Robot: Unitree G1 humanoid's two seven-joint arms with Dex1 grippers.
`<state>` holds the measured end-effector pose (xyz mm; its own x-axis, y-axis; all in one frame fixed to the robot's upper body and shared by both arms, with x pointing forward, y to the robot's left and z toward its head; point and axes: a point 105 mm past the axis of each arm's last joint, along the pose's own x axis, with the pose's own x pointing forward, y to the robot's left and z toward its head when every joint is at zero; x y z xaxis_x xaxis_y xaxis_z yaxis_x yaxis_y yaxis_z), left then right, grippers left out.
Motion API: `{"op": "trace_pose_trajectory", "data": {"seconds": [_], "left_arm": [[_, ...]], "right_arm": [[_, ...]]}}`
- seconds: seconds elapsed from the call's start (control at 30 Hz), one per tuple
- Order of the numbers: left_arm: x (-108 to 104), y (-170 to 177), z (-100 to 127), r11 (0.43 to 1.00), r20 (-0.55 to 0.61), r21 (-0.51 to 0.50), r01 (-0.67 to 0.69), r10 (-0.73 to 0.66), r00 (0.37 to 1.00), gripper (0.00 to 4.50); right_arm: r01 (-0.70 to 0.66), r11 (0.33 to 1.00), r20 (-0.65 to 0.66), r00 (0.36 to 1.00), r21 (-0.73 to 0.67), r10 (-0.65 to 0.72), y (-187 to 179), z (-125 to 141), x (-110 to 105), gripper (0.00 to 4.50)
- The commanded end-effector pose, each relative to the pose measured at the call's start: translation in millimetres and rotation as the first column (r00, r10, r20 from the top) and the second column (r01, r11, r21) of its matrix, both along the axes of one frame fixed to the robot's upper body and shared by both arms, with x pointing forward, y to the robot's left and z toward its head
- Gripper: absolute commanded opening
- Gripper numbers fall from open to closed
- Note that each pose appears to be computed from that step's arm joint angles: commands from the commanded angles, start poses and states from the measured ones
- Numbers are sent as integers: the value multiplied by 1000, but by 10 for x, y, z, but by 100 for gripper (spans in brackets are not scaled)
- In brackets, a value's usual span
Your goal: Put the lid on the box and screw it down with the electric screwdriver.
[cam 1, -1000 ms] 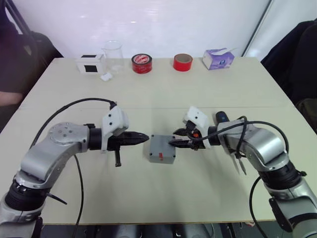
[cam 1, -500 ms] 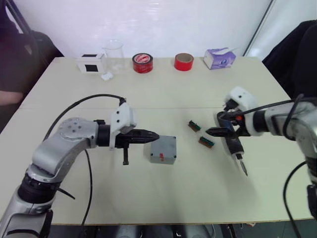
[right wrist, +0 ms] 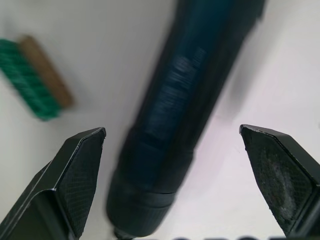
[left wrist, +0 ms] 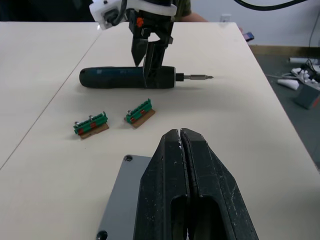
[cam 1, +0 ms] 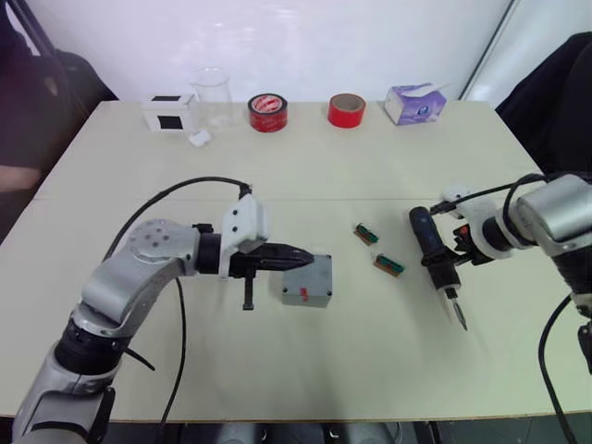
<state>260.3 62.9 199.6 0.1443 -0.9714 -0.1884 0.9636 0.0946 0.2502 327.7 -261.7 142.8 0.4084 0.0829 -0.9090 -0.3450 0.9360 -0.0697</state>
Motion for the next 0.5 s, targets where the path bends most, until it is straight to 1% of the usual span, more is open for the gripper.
{"op": "trace_pose_trajectory", "data": {"seconds": [0.03,0.07,0.17,0.23,0.27,0.33,0.37,0.43,0.5], "left_arm": [[-48,-28,74,1000,57,-20,-1,3,998,0],[-51,-24,74,1000,56,-23,-7,8,998,0],[-49,-6,78,999,62,-25,-25,26,998,0],[-43,22,82,999,66,-26,-38,39,997,0],[-29,32,76,998,71,-22,-51,53,996,0],[-16,57,66,998,77,-15,-68,69,995,0],[-13,57,63,997,73,-17,-72,73,995,0],[9,72,33,996,77,-1,-87,87,993,0],[51,101,3,995,74,9,-102,101,992,0]], "right_arm": [[1,1000,-23,1000,9,-1,35,-23,65,448],[-4,1000,-39,999,16,5,64,-54,69,448],[-16,1000,-68,998,27,17,134,-110,83,376],[-28,999,-83,996,35,31,201,-134,89,309],[-30,999,-81,996,41,33,230,-126,109,268],[-28,998,-76,997,53,32,278,-102,137,208],[-24,998,-66,997,62,28,288,-61,154,192],[-22,997,-26,999,69,24,290,55,195,186],[-39,996,40,999,77,36,310,248,224,186]]}}
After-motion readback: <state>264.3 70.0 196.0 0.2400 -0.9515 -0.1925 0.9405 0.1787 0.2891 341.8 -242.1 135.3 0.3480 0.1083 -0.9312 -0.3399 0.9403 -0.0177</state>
